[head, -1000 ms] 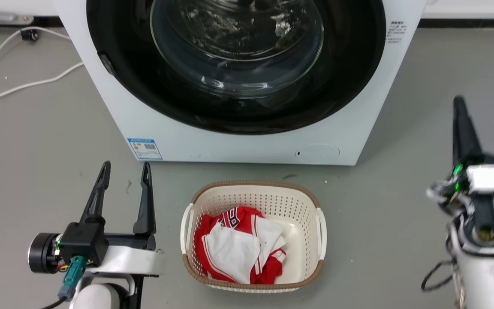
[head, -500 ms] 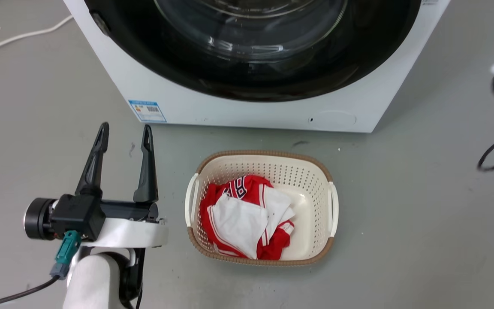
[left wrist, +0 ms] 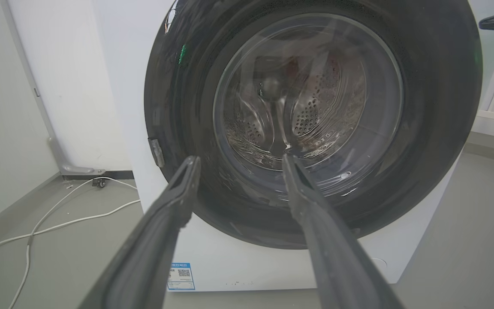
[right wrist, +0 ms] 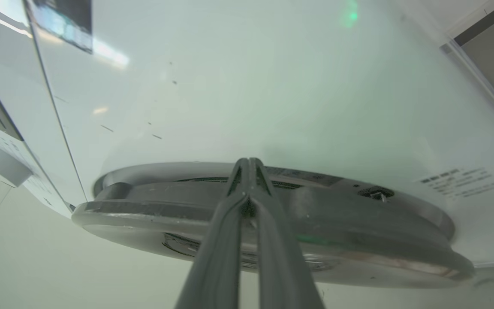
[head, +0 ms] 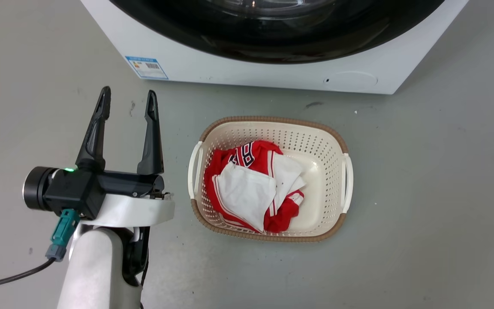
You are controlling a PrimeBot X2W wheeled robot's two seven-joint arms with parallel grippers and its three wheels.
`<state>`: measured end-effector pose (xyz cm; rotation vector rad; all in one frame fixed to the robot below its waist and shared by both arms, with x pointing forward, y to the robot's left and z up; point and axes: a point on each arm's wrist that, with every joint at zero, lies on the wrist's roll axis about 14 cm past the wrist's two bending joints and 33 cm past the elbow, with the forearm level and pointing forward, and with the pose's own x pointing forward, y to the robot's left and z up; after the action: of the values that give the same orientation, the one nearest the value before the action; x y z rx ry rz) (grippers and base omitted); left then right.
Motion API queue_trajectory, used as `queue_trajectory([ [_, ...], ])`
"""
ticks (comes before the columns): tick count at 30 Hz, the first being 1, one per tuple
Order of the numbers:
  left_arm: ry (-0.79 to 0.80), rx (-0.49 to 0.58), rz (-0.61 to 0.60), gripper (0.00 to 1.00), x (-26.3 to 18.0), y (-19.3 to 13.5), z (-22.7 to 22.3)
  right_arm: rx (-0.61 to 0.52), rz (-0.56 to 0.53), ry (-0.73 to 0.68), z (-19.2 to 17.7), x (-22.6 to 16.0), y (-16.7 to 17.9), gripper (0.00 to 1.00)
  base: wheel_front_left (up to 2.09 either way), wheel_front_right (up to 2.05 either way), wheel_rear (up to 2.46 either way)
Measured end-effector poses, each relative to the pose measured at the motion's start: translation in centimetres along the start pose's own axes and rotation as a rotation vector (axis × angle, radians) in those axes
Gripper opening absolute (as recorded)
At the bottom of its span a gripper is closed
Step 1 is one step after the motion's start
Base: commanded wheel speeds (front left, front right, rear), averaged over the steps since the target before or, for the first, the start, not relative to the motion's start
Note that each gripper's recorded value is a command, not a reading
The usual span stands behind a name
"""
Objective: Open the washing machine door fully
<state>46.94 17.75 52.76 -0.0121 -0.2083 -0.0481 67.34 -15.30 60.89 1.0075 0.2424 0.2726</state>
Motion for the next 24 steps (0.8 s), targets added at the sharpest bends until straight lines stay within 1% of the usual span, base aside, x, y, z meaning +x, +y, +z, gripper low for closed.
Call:
queue_trajectory([
  [7,0.017,-0.008,0.003,1.00,0.7,0.0,-1.2,-0.069,-0.061,0.120,-2.2,2.0,-1.5,0.00,0.00,0.00,0.00],
  [14,0.036,-0.014,0.001,1.00,1.1,-0.1,-2.3,-0.074,-0.101,0.196,-3.7,2.8,-3.0,0.00,0.00,0.00,0.00],
  [20,0.032,-0.015,-0.005,1.00,1.5,-0.3,-2.5,-0.053,-0.090,0.316,-5.7,2.9,-2.6,0.00,0.00,0.00,0.00],
  [24,0.033,-0.017,-0.007,1.00,1.6,-0.4,-2.5,-0.045,-0.065,0.410,-7.2,2.5,-1.7,0.00,0.00,0.00,0.00],
])
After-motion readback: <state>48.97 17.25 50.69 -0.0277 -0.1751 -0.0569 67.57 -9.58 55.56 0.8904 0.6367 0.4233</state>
